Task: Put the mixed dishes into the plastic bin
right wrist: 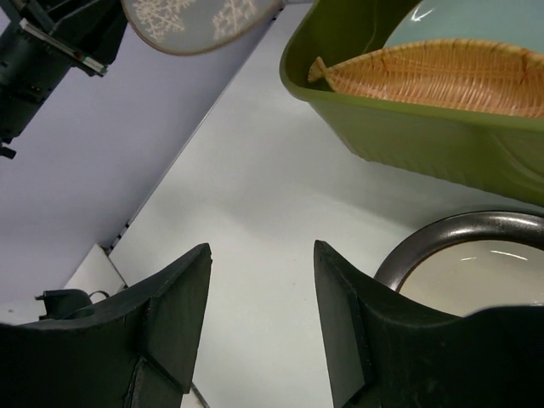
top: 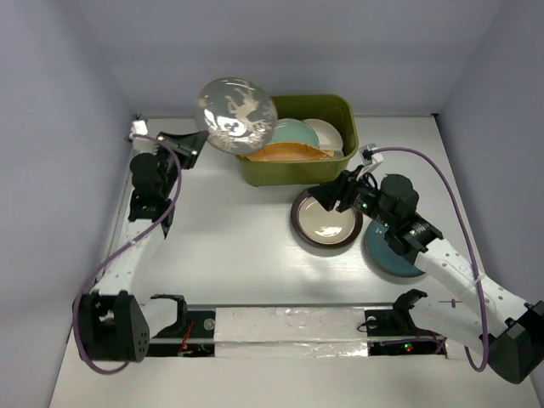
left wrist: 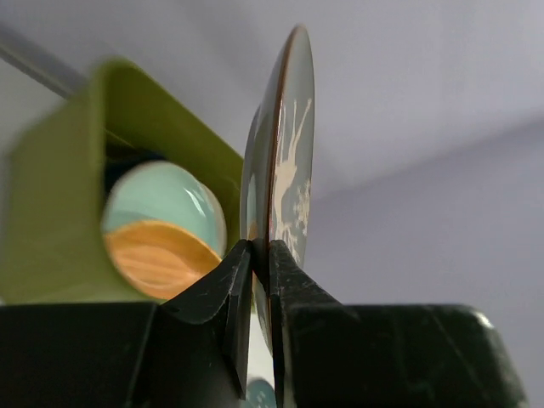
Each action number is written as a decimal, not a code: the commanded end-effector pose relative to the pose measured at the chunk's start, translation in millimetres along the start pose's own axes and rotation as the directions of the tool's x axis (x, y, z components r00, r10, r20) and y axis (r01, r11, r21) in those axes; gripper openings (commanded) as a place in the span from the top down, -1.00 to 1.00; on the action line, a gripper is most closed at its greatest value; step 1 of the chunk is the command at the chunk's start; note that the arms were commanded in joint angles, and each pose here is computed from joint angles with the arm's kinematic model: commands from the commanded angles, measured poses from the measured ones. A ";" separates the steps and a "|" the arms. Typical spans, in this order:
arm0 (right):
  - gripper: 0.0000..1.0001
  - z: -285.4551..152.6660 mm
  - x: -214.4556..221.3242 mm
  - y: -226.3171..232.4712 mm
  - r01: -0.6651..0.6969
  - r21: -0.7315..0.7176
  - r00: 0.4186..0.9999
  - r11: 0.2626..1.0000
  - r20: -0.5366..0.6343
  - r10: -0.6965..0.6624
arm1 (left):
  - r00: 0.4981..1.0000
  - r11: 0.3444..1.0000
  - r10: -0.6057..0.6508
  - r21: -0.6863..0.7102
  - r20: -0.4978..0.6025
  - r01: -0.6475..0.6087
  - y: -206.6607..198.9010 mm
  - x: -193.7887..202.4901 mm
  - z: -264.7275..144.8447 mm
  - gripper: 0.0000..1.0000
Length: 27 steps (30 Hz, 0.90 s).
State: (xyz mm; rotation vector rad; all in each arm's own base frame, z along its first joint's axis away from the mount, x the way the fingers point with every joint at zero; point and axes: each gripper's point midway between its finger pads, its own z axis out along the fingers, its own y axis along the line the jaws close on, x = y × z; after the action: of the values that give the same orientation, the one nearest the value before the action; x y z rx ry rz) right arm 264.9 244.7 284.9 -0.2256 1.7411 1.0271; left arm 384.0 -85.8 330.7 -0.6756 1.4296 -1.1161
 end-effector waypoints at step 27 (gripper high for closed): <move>-0.13 -3.2 -19.8 0.2 0.029 0.041 0.998 0.999 0.061 -0.031 | 0.980 0.936 0.003 0.347 -0.197 0.067 -83.8 83.1 160.6 1.00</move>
State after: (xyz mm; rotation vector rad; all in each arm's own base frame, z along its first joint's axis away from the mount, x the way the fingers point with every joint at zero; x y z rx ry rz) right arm 268.1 236.1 282.0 -0.1884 1.7553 0.9756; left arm 516.4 -229.2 268.0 -0.4968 1.6601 -1.3058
